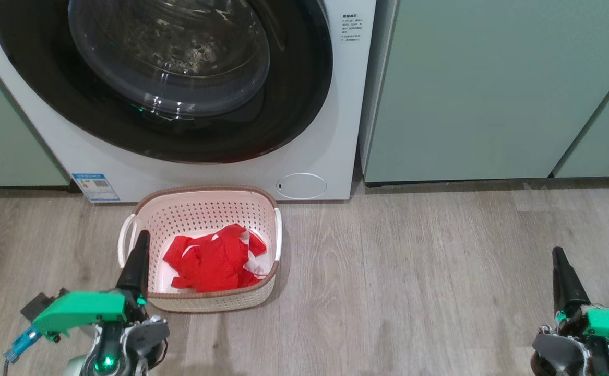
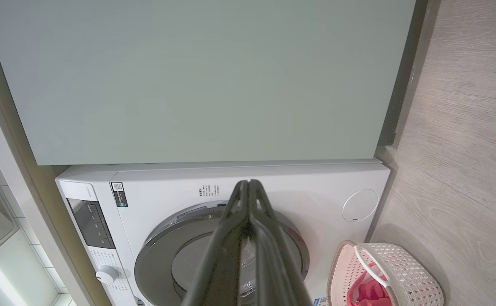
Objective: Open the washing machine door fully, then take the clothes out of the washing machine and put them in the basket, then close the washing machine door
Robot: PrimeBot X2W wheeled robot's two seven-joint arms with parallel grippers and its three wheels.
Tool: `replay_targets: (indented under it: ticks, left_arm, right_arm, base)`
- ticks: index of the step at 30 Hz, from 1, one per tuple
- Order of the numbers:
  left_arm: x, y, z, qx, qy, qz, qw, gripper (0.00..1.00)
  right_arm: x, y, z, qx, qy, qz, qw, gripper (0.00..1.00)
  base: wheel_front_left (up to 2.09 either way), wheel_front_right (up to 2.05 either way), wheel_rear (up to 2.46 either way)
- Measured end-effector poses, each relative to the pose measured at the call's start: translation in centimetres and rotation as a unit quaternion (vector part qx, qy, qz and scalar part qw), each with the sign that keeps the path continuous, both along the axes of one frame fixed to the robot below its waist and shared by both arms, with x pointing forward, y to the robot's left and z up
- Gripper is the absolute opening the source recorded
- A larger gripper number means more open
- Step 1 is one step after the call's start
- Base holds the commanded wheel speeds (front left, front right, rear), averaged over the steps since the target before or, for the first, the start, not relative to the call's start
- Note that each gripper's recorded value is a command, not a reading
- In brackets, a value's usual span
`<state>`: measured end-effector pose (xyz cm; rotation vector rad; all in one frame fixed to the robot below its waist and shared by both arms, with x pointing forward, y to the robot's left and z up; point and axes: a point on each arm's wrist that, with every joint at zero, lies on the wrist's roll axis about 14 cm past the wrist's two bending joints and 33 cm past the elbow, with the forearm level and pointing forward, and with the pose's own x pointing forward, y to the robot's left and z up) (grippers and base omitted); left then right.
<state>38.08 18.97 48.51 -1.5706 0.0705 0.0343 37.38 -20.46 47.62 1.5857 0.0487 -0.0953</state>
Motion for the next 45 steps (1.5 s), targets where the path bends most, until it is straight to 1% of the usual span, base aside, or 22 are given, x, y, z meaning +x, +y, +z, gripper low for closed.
replay_targets:
  ticks: [45]
  left_arm:
    - [0.0, 0.0, 0.01, 0.0, 0.0, 0.0, 1.0, 0.0]
  right_arm:
    - [0.0, 0.0, 0.0, 0.0, 0.0, 0.0, 1.0, 0.0]
  base:
    - [0.0, 0.0, 0.0]
